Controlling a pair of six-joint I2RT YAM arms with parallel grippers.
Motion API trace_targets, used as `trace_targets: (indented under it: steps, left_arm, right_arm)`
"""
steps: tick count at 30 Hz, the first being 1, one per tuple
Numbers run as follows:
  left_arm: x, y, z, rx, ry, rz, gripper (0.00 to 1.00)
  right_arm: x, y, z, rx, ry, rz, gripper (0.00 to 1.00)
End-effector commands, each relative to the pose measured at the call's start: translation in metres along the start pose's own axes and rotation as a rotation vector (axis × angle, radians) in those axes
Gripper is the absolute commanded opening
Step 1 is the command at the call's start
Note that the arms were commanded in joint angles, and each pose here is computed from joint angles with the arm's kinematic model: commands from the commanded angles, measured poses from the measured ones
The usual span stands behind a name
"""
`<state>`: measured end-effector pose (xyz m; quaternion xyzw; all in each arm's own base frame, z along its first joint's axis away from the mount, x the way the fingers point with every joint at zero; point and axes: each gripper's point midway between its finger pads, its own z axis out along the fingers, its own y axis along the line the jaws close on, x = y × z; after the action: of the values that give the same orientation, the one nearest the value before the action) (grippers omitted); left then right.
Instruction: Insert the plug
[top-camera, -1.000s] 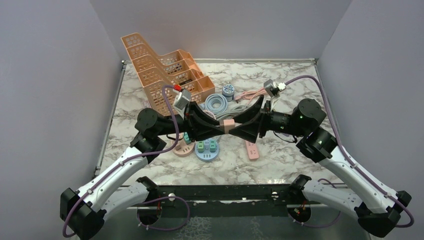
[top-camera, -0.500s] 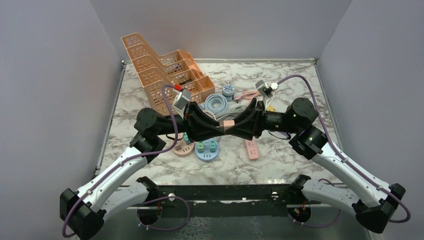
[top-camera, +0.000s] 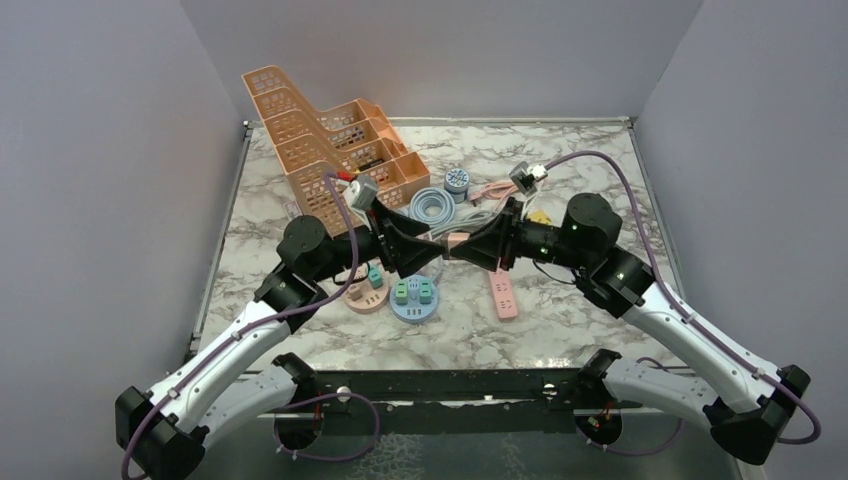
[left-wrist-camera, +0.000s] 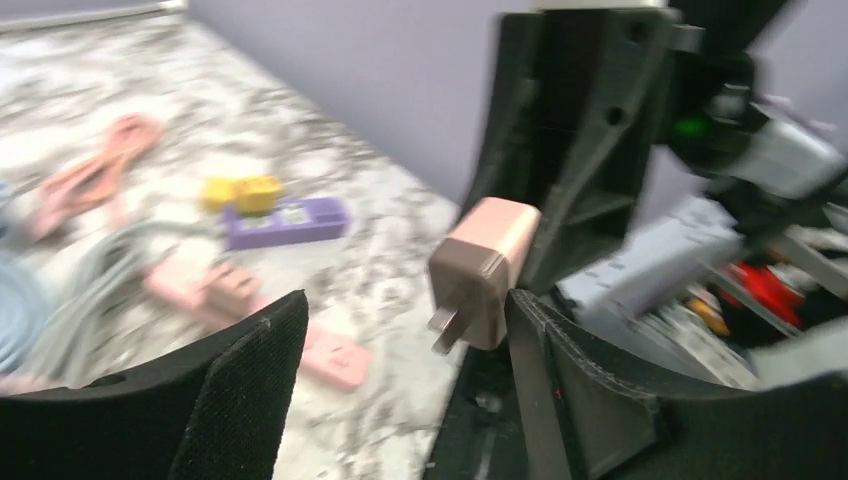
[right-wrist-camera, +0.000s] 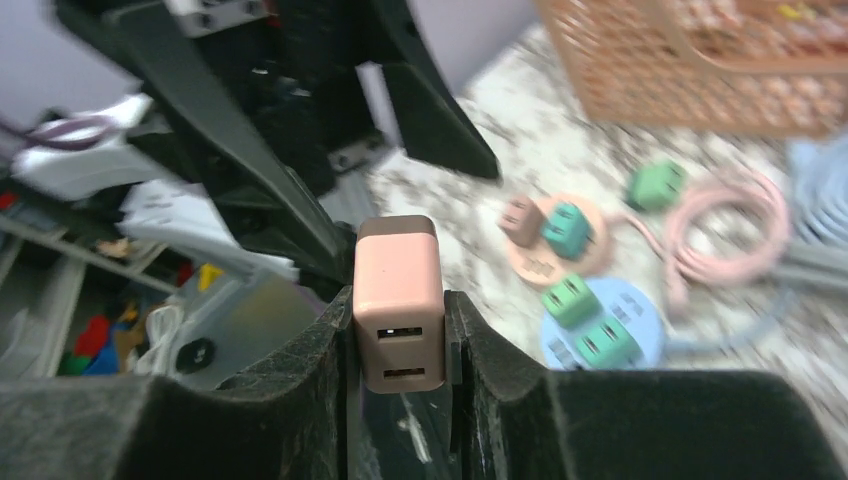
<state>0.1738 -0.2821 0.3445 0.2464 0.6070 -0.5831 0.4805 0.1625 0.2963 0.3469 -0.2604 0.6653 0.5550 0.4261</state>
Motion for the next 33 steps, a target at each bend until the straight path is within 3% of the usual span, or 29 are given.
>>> trace_targets:
  steps: [1,6,12,19,33]
  left_arm:
    - [0.015,0.089,-0.036,-0.507,-0.024,0.046,0.75]
    - [0.021,0.126,-0.073,-0.766,-0.066,0.046,0.75]
    - [0.019,0.139,-0.099,-0.894,-0.094,0.089,0.75]
    - [0.005,0.147,-0.129,-1.032,-0.016,0.279,0.77]
    - [0.017,0.152,-0.112,-0.998,-0.063,0.136,0.78]
  right_arm:
    - [0.031,-0.073,-0.017,0.409,0.113,0.047,0.01]
    - [0.064,-0.121,-0.046,0.706,0.238,0.103,0.01]
    - [0.088,-0.159,-0.077,0.993,0.385,0.126,0.01]
    - [0.113,-0.178,-0.072,1.021,0.576,0.11,0.01]
    - [0.142,-0.23,-0.085,1.153,0.68,0.172,0.01]
